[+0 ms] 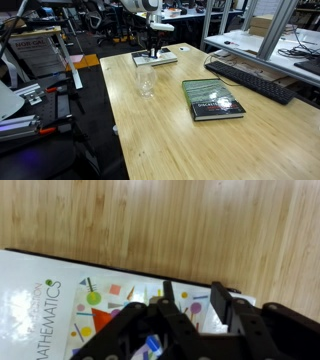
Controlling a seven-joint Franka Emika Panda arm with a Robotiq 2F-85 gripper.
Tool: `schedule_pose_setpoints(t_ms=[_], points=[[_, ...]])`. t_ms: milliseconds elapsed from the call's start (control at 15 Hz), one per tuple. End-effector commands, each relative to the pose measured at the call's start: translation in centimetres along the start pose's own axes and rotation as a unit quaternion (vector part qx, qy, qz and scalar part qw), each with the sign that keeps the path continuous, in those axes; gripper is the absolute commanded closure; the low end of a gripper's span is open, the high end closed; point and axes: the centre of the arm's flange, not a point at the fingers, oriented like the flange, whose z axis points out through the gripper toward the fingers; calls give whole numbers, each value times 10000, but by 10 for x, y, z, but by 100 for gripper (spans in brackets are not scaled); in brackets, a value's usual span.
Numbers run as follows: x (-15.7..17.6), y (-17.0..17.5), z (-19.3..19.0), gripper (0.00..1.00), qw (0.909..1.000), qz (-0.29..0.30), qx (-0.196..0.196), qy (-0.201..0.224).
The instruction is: Place the blue marker inside the glass
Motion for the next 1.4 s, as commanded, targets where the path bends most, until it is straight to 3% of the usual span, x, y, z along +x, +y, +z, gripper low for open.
schedule_pose_setpoints(t_ms=[0,267,467,600,933,1333], points=[[-13,-19,8,26,9951,-963,-138,-161],[-14,-20,7,1,9799,-1922,-393,-349],[-10,-19,-5,0,9631,-2537,-790,-416],[-3,-16,-11,0,9574,-2708,-949,-319],[20,-11,-7,0,9674,-2383,-853,63],[32,-6,-5,0,9675,-2391,-824,-17]])
